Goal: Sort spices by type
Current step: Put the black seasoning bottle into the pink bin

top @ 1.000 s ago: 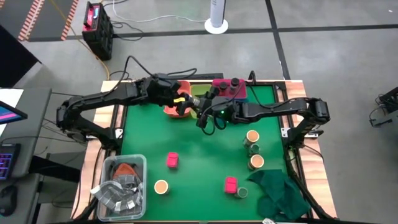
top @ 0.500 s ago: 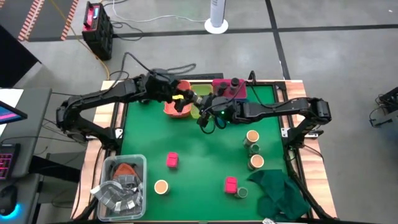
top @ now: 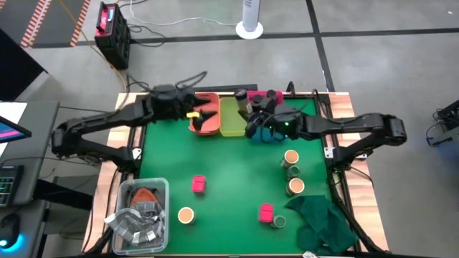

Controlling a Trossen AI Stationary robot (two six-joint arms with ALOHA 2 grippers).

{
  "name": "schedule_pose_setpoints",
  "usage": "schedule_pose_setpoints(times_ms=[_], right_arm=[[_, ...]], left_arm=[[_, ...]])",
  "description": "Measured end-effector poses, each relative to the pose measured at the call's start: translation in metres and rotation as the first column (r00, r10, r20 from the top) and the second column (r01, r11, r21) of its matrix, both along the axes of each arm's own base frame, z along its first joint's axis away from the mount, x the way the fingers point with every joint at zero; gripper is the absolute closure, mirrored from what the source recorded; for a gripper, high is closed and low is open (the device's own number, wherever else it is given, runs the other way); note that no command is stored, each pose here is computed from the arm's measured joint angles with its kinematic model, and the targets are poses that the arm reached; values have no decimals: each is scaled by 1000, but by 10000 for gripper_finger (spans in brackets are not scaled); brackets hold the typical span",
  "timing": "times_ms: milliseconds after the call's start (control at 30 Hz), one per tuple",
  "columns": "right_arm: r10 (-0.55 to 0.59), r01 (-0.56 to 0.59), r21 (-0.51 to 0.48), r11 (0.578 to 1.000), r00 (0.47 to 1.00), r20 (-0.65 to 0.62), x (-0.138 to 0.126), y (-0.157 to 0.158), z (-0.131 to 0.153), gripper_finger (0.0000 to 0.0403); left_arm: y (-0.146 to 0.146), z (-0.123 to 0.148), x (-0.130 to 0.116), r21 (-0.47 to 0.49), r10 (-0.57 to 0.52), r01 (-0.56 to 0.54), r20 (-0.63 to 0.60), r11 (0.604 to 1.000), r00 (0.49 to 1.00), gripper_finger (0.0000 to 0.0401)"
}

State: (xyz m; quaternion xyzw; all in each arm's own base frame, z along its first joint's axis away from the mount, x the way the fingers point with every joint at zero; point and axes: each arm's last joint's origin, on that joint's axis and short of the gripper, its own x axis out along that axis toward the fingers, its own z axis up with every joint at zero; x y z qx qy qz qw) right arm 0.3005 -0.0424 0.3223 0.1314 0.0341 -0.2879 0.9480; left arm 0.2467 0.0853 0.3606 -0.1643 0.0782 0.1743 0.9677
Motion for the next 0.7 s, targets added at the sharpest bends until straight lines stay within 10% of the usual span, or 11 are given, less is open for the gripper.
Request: schedule_pose_setpoints(times_ms=[367, 700], right_arm=[[27, -78, 83, 993, 867, 497, 36, 3, -21, 198], [-8, -136, 192, 972, 795, 607, 55, 1, -30, 198]], left_arm=[[-23, -35, 29, 161, -47, 32, 88, 986, 995, 91], [-30, -34, 34, 291, 84, -105, 85, 951, 993, 84]])
